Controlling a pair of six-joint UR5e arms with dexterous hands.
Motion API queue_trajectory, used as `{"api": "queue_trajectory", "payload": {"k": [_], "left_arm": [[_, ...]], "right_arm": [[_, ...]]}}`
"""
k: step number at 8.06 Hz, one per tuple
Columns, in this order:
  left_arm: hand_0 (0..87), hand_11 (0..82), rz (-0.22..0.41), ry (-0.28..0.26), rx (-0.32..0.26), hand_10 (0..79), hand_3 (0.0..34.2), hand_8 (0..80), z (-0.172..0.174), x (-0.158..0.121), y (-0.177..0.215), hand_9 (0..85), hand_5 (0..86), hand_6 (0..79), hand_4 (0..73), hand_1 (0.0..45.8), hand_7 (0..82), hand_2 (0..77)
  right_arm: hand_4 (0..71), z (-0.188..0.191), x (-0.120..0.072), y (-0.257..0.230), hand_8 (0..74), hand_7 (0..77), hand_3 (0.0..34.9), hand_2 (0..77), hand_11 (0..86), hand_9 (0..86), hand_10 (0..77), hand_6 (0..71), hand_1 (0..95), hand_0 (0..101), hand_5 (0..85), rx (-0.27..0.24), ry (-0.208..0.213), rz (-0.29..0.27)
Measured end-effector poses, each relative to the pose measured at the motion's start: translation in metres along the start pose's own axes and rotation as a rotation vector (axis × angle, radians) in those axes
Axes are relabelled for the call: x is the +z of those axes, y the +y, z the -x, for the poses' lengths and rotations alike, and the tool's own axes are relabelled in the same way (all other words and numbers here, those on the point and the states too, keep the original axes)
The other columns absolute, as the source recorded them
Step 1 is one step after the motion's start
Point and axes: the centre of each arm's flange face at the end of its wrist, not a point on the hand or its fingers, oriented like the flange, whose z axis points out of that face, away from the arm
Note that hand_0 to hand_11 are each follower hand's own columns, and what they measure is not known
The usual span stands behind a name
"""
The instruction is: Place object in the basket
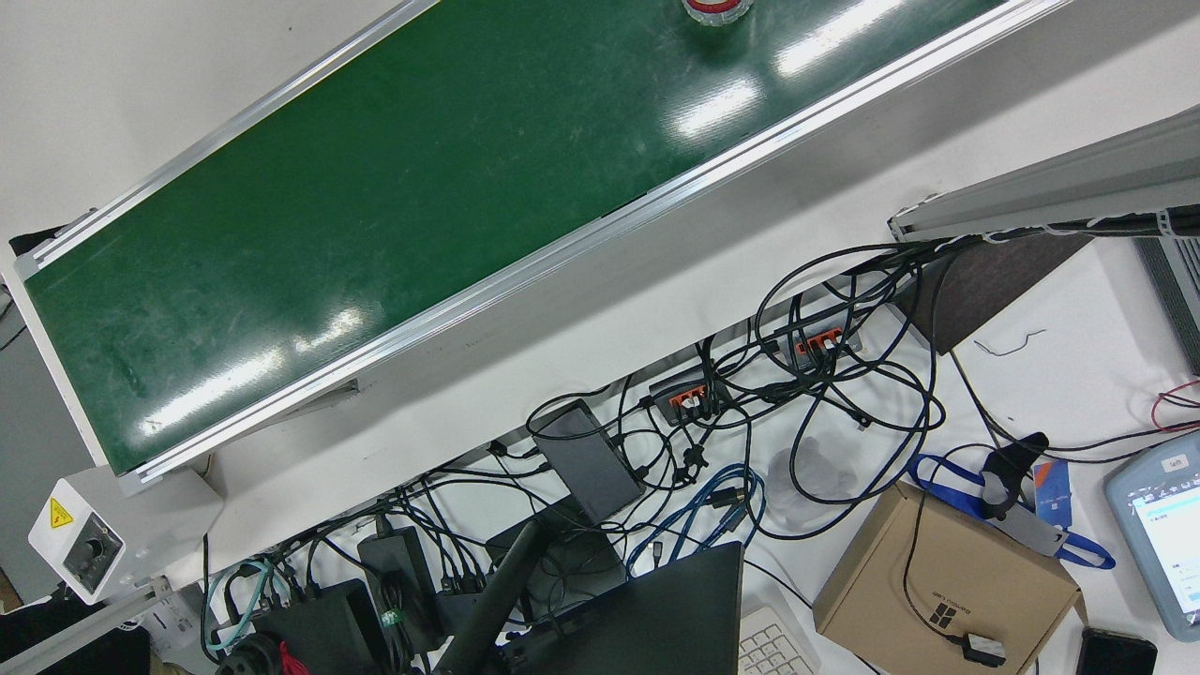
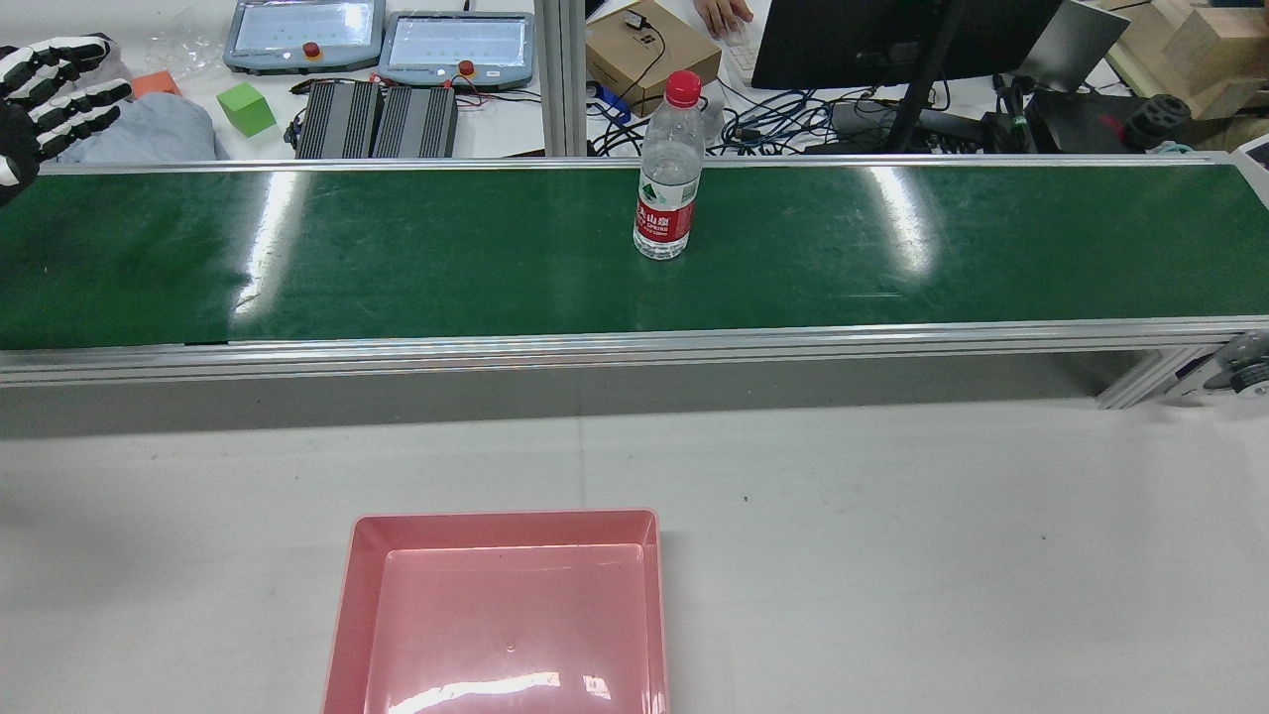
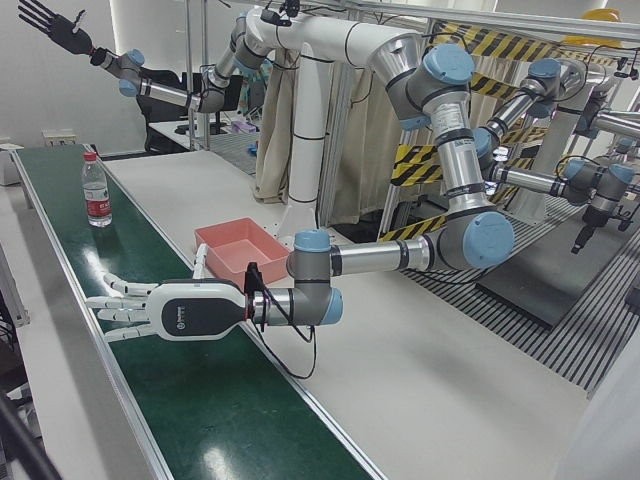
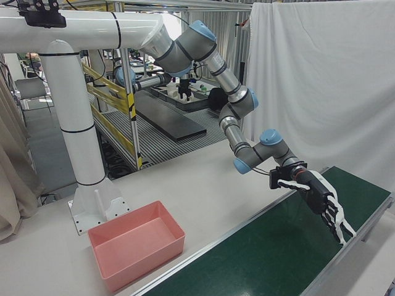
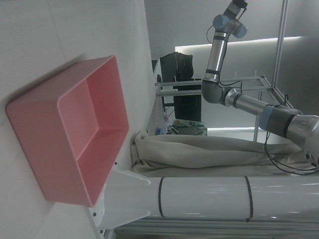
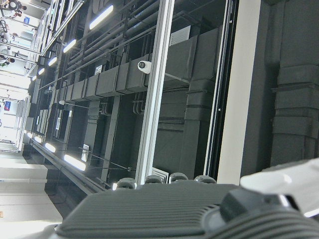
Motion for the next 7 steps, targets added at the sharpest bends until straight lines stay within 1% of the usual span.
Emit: {"api": "queue_trajectory", "payload": {"k": [1,2,7], "left_arm": [[49.6,4.9,0.000,0.001,0.000,2.2,10.0,11.5,-0.0007,-0.0001,-0.0001,12.0,26.2,4.4,7.1,1.1,4.4,0.5],[49.7,6.0,0.000,0.001,0.000,3.3,10.0,11.5,-0.0007,-0.0001,-0.0001,12.0,26.2,4.4,7.1,1.1,4.4,0.5],[49.6,6.0,0.001,0.001,0.000,3.3,10.0,11.5,-0.0007,0.0001,0.0005,12.5,26.7,4.4,6.5,1.1,4.4,0.5]], "right_arm": [[0.5,0.0002,0.0000,0.0001,0.0,0.5,0.1,1.1,0.0,0.0,0.0,0.0,0.0,0,0.0,0.000,0.000,0.000],[0.5,0.0002,0.0001,0.0003,0.0,0.5,0.2,0.5,0.0,0.0,0.0,0.0,0.0,0,0.0,0.000,0.000,0.001],[0.5,0.0001,0.0001,0.0002,0.0,0.5,0.1,0.5,0.0,0.0,0.0,0.0,0.0,0,0.0,0.000,0.000,0.001]]}}
